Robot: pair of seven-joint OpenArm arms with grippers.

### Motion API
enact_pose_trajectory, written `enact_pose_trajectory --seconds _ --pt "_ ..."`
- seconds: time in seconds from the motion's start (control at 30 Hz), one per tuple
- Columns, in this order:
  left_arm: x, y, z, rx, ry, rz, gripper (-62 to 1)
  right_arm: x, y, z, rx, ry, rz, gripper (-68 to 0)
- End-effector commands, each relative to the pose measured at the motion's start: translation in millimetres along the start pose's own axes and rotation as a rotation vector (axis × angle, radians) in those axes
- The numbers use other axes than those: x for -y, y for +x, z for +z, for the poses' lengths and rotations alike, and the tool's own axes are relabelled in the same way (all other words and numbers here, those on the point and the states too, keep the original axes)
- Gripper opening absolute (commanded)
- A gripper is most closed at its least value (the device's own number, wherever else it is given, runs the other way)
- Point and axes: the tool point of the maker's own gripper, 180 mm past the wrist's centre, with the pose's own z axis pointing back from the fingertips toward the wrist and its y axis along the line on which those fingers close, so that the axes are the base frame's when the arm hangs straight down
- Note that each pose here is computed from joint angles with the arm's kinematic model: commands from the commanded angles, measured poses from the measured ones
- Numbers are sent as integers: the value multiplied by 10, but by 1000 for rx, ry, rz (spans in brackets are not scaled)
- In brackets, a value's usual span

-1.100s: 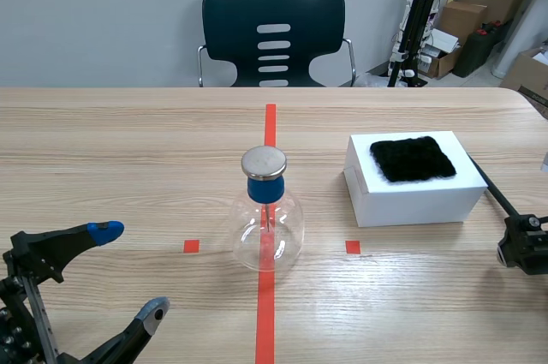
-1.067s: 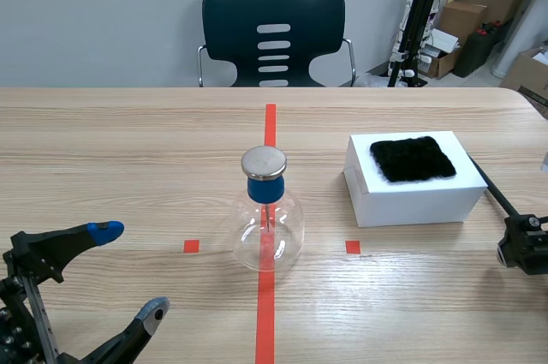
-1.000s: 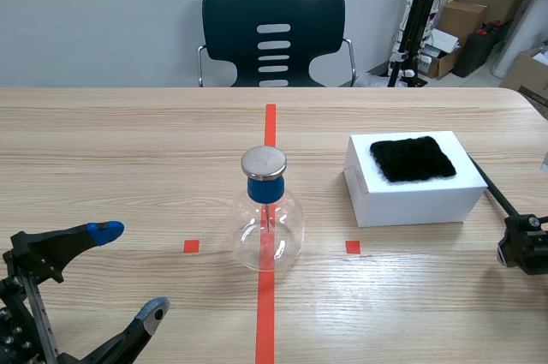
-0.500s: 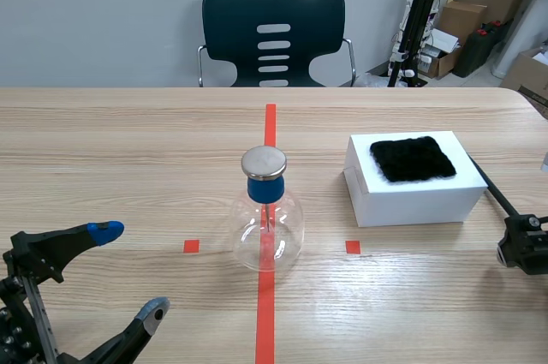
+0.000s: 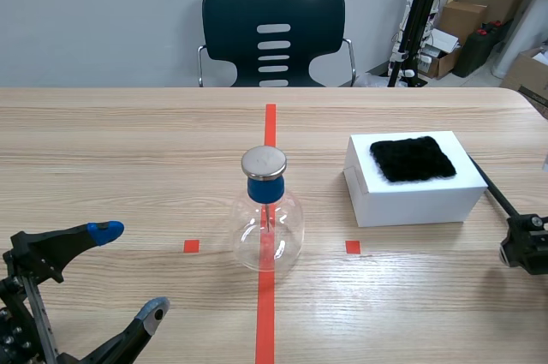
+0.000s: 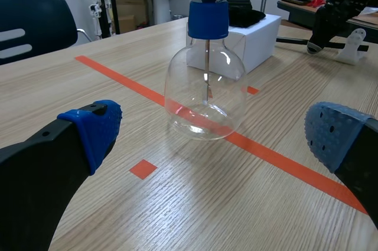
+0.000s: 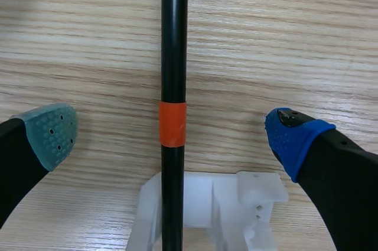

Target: Do the electroscope experiment. return to the home posture

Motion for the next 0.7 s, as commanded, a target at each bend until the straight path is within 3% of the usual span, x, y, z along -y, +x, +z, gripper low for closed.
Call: enact_pose_trajectory --seconds 0.0,0.17,0.37,0.47,0.67 --pt "-28 89 -42 36 -1 -8 14 161 198 149 56 -28 9 4" --pt "-27 89 -42 36 -1 -8 14 288 431 309 148 -54 22 4" --pt "-28 89 -42 36 -1 -8 14 282 632 537 275 -40 96 4" --pt "-33 100 -35 39 -2 -10 14 191 683 681 346 -16 159 4" --pt "-95 170 33 41 -13 -25 14 11 802 1092 555 -14 264 4"
